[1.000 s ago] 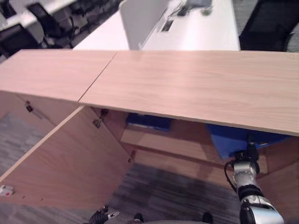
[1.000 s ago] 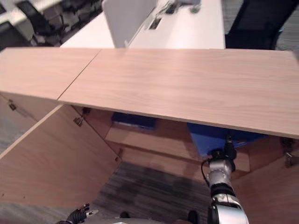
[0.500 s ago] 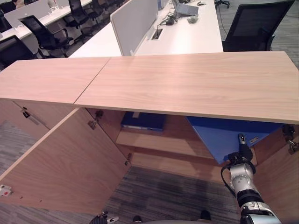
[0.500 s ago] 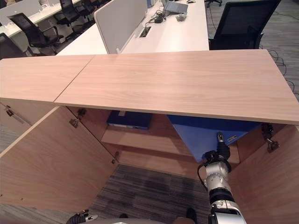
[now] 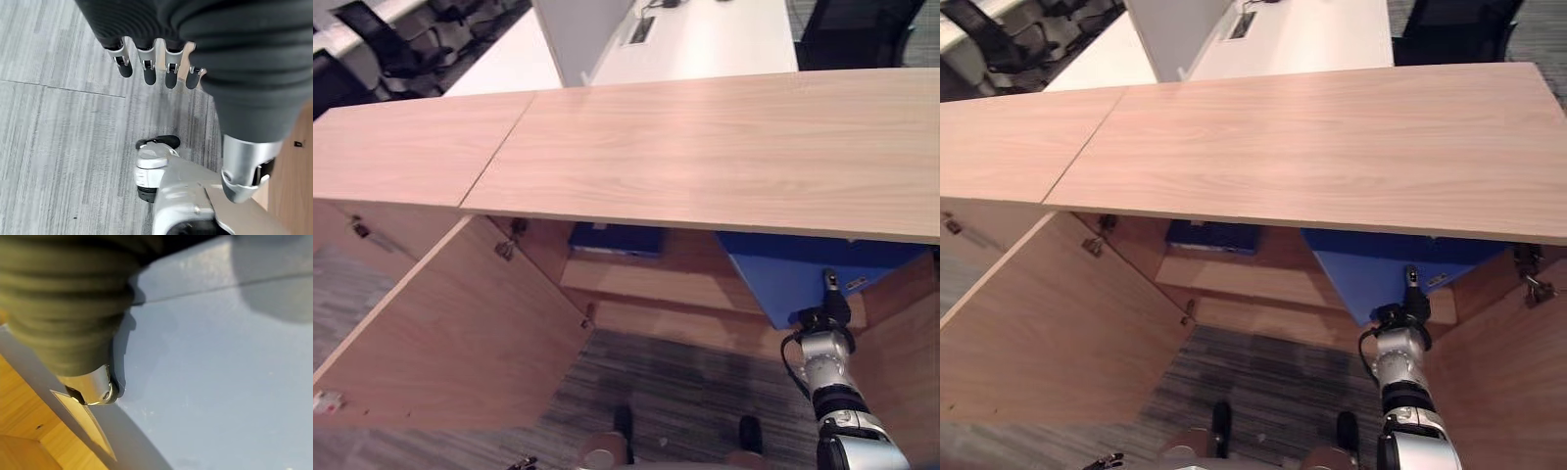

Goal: Put the empty folder in the office cabinet

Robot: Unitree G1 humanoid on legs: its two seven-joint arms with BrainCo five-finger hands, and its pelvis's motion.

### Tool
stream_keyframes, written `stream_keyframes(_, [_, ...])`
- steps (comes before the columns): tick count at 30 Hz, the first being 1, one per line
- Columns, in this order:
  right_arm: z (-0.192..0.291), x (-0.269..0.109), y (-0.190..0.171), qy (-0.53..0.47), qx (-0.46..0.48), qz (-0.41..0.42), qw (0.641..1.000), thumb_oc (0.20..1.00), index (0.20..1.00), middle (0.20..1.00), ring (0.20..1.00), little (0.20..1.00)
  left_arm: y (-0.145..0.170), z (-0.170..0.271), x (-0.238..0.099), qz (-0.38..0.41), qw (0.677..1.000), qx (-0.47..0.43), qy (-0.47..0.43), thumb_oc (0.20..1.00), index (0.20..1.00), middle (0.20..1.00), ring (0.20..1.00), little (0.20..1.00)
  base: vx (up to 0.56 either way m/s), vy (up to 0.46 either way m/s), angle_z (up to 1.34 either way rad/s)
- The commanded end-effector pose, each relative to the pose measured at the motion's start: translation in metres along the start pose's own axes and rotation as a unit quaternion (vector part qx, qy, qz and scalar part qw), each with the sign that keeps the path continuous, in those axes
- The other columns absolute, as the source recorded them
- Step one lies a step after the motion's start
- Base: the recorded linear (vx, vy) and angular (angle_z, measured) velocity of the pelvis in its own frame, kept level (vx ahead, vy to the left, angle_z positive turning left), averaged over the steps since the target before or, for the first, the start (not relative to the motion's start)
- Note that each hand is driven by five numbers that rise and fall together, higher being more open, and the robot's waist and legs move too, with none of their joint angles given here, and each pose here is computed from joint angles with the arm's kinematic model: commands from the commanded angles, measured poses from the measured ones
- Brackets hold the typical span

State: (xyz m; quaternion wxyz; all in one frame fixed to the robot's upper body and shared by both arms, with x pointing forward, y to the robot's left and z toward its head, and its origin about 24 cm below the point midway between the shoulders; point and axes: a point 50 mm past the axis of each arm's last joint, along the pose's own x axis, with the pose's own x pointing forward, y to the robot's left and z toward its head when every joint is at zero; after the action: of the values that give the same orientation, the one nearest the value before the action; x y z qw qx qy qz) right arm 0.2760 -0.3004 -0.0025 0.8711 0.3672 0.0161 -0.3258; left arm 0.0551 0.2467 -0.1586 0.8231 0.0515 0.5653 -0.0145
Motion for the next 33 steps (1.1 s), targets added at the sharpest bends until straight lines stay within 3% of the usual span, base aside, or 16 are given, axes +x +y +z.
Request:
stream_keyframes(1, [0.047,0.011,0.036,-0.094,0.035,0.057,0.993,0.2,0.2,0.2,0.2,0.2,0.012,0.015,0.001,0.014,0.999,0.033,-0.019,1.0,1.0,1.0,1.0,1.0,0.11,0.151,0.11])
stream_keyframes(8, [0.033,0.011,0.063,-0.076,0.06,0.079,0.992,0.2,0.2,0.2,0.2,0.2,0.024,0.049,0.001,0.036,0.996,0.021,-0.082,1.0,1.0,1.0,1.0,1.0,0.08,0.159,-0.16])
stream_keyframes(16, [0.041,0.01,0.043,-0.099,0.096,0.043,0.989,0.2,0.2,0.2,0.2,0.2,0.019,0.051,-0.001,0.022,0.995,0.012,-0.099,1.0,1.0,1.0,1.0,1.0,0.14,-0.015,-0.15])
stream_keyframes(17, [0.036,0.009,0.058,-0.098,0.114,0.047,0.988,0.2,0.2,0.2,0.2,0.2,-0.024,0.117,0.004,-0.032,0.978,0.037,-0.204,1.0,1.0,1.0,1.0,1.0,0.21,-0.193,0.21])
stream_keyframes(18, [0.03,0.013,0.064,-0.08,0.111,0.039,0.99,0.2,0.2,0.2,0.2,0.2,-0.02,0.13,0.007,-0.015,0.978,0.024,-0.206,1.0,1.0,1.0,1.0,1.0,0.25,-0.243,0.64])
stream_keyframes(25, [0.056,0.026,0.045,-0.086,0.032,0.02,0.996,0.2,0.2,0.2,0.2,0.2,-0.013,0.082,0.006,-0.01,0.988,0.017,-0.151,1.0,1.0,1.0,1.0,1.0,0.17,-0.163,0.35])
stream_keyframes(33, [0.071,0.026,0.048,-0.113,0.022,0.038,0.993,0.2,0.2,0.2,0.2,0.2,-0.024,0.075,0.006,-0.03,0.989,0.002,-0.145,1.0,1.0,1.0,1.0,1.0,0.11,-0.181,0.09])
